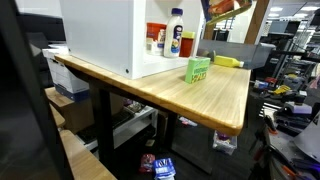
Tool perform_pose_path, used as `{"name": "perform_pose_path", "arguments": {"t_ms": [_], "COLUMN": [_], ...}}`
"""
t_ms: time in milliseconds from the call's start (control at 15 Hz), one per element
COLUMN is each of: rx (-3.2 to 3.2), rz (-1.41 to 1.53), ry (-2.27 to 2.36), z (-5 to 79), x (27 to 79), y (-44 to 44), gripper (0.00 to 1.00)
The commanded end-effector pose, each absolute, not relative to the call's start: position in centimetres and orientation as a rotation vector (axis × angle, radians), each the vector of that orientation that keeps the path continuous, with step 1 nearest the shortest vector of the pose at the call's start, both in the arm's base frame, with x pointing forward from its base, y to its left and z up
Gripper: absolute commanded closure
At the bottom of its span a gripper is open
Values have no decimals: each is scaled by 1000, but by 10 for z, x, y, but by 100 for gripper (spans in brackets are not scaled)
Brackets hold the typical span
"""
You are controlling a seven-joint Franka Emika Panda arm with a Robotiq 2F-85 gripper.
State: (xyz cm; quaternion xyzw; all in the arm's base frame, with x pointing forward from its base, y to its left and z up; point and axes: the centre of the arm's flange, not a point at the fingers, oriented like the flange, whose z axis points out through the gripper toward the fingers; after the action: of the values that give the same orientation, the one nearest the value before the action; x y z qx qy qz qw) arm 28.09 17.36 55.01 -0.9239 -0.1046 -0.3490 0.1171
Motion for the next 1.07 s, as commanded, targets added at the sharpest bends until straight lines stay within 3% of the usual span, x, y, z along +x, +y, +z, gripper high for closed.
{"name": "perform_pose_path", "arguments": {"t_ms": [0, 1000], "rx": [-2686, -2633], "rz": [-1127, -1247], "ry": [-239, -174], "z": [552, 554], "x": [277, 279], "y": [177, 180], "gripper": [70, 70]}}
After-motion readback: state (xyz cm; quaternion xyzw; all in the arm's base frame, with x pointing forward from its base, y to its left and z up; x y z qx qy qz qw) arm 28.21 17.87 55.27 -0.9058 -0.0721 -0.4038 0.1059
